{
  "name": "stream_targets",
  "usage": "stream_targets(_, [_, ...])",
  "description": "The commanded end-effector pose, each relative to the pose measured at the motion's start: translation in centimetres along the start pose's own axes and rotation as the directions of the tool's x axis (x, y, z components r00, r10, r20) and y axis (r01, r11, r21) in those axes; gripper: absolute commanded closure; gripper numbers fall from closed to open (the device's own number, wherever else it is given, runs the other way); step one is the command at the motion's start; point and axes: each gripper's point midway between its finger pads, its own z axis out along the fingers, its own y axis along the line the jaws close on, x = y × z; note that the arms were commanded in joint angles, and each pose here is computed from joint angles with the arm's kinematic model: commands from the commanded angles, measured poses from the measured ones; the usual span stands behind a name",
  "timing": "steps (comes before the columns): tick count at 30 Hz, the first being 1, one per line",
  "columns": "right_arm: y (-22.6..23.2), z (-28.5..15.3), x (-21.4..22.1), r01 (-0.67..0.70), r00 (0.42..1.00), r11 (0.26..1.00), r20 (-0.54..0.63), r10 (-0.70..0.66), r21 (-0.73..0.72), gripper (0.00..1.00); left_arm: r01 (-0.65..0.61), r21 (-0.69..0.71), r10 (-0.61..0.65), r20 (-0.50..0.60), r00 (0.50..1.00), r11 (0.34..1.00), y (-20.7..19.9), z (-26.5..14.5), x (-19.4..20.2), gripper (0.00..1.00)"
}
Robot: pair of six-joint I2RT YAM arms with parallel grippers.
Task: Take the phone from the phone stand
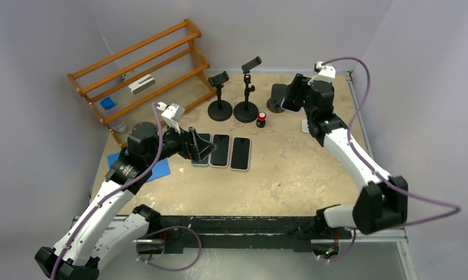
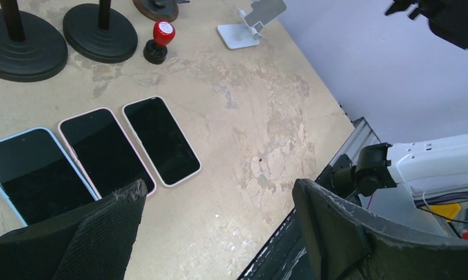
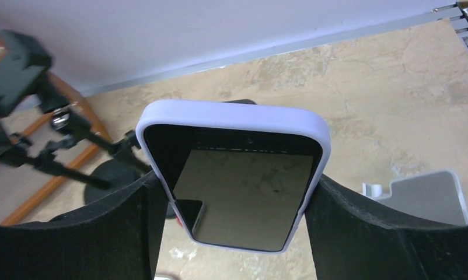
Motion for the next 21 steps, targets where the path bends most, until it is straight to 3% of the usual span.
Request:
stream_targets(1, [3.2,-5.5,-4.5,-0.068,0.987,0.986,0.132,0.089,-0.15,0.58,-0.057,0.077,0.056,0.023,0.998,0.995,-1.4,0.1,-0.6,0.06])
stream_targets(12, [10.6,-15.7,-2.0,-0.083,0.996,0.884,0.003,0.095,-0.461,0.58,-0.107,0.355,0.125,-0.028,0.992,0.929,-5.1,0.6,1.5,0.05])
stream_targets(21, [14.9,-19.4,-0.9,-0.114,0.993,0.728,-0.058,0.101,-0.676,0.58,-0.094,0.355,0.088,0.031,0.996,0.93,-5.3,2.4,-0.1,0.03])
